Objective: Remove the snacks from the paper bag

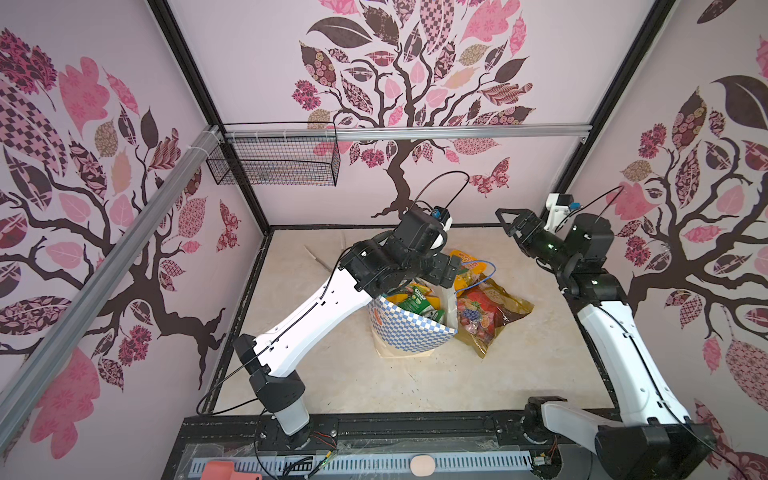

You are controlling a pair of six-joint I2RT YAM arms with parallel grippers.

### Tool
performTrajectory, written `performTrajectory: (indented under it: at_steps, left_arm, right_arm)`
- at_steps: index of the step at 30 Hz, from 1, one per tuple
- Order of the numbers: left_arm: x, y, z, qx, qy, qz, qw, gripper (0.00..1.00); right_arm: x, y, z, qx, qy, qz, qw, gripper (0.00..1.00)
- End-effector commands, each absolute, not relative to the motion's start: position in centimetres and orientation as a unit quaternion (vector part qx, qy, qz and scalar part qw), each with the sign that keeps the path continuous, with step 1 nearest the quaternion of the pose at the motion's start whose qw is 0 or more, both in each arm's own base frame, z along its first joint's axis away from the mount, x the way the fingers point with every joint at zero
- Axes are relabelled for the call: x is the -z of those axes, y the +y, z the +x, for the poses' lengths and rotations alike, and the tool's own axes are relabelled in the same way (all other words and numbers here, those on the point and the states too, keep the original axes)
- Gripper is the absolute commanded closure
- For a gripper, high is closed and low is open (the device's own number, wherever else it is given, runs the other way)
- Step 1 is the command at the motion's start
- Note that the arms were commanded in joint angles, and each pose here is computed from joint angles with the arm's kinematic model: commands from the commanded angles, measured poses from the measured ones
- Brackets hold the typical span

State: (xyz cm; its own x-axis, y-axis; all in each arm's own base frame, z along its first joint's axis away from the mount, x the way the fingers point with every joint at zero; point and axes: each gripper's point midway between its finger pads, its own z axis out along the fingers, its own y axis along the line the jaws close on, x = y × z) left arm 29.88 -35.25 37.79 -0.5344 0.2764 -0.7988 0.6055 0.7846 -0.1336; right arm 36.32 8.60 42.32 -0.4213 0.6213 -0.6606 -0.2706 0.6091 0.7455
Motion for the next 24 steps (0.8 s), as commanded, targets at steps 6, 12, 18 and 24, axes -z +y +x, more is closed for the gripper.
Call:
performTrajectory:
  at_steps: [6, 12, 18, 24]
  left_arm:
    - [-34.0, -33.5, 32.1, 0.112, 0.894, 0.259, 0.348, 0.15]
    - [-30.4, -32.1, 32.7, 0.079, 0.917, 0.256, 0.294, 0.2]
    - [-25.8, -31.3, 31.4, 0.074, 0.935, 0.255, 0.234, 0.21]
    - [-22.7, -31.0, 30.9, 0.076, 0.943, 0.246, 0.209, 0.21]
  right_arm:
    - [-44.4, 12.1, 26.9, -0.439, 0.765, -0.002, 0.471, 0.01]
    - [-43.1, 13.3, 23.0, -0.419, 0.802, -0.059, 0.422, 0.02]
    - [-42.5, 14.6, 22.3, -0.431, 0.804, -0.076, 0.402, 0.02]
    - [-39.5, 19.4, 22.5, -0.38, 0.835, -0.125, 0.377, 0.02]
